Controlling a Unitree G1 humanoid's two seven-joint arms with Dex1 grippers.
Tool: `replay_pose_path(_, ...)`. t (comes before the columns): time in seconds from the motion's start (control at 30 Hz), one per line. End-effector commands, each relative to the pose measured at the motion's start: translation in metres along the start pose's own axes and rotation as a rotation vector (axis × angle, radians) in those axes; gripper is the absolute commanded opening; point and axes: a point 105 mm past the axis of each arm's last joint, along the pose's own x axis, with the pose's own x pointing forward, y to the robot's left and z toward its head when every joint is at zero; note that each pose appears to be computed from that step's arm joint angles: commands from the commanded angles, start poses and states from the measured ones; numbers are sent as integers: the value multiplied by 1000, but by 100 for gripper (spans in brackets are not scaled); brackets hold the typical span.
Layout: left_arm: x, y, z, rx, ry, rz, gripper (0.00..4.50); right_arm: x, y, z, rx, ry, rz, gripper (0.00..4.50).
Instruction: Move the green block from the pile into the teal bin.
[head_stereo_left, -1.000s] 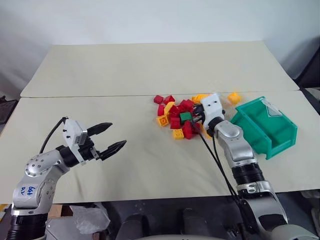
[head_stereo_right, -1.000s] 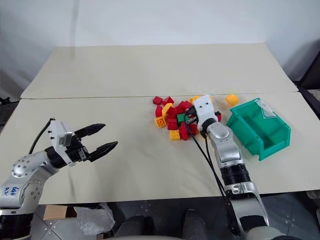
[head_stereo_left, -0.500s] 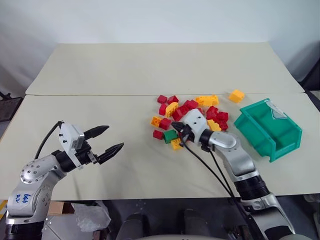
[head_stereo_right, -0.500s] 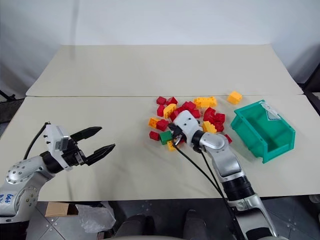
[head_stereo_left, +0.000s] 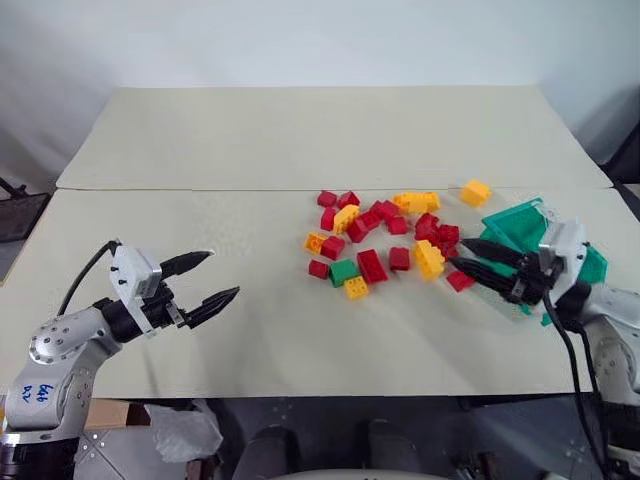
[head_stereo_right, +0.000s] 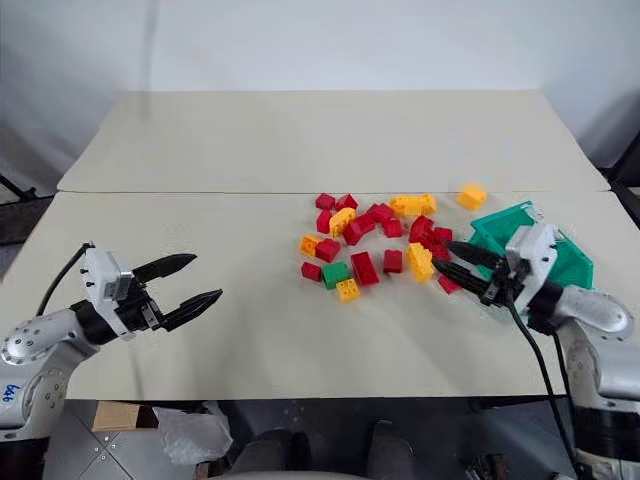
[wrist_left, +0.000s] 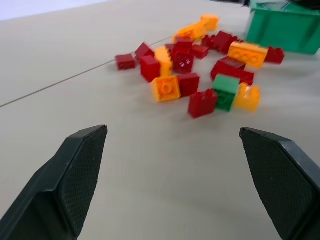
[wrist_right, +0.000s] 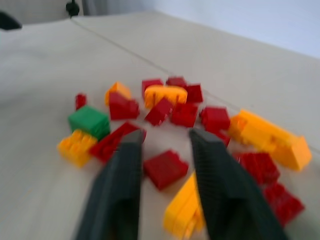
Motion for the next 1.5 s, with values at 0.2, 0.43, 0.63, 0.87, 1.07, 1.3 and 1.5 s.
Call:
replay_pose_path(0.2,-13,6,0,57,-2,24,450,-3,6,6,-97,29,62,448)
replay_pose_path(0.43,-9,1,1,54,-12,12,450,50,49,9,-88,155,335,448)
replay_pose_path(0.63,-4,-8,-1,41,-18,-5,450,113,54,4,-108,281,346,448)
replay_pose_path(0.87,-6,-11,-2,36,-20,-4,450,154,62,-17,-325,482,451,448)
replay_pose_path(1.07,-11,-12,-4,32,-14,13,450,177,67,-14,-300,463,440,448)
replay_pose_path(1.3,-9,-11,-3,37,-14,8,450,168,69,-18,-321,510,490,273)
replay_pose_path(1.5,4,-19,8,106,-49,-64,450,158,54,19,-293,293,427,200)
